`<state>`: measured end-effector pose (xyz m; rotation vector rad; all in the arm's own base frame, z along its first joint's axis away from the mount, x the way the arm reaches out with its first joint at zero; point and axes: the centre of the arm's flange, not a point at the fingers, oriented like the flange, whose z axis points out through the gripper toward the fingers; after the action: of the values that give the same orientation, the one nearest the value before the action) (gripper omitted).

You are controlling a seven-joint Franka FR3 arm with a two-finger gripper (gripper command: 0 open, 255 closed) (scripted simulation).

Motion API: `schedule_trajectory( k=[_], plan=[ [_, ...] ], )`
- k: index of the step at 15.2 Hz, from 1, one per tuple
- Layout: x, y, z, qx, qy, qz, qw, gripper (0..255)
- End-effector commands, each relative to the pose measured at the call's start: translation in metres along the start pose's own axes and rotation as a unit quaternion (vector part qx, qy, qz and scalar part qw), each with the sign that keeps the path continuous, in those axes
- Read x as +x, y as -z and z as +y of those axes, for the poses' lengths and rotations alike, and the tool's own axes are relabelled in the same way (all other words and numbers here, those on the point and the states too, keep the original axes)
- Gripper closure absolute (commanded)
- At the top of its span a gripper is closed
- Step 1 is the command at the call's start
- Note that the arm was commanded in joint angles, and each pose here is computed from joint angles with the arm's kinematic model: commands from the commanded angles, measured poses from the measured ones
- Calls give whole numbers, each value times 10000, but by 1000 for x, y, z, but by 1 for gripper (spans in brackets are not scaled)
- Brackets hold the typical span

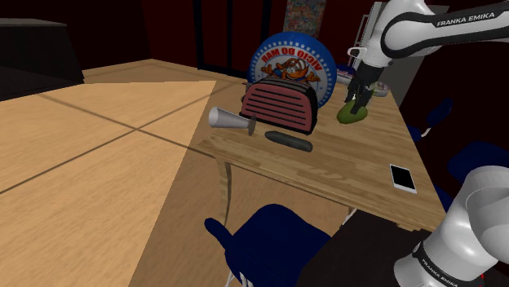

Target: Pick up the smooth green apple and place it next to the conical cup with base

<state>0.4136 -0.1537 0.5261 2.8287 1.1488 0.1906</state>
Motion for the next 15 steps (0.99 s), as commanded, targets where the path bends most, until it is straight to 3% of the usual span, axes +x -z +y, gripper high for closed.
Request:
schedule_trajectory(
  k=[1,15],
  plan=[
    [19,0,1,2,1,-2,10000,255],
    [202,-17,18,2,1,-2,10000,255]
  ],
)
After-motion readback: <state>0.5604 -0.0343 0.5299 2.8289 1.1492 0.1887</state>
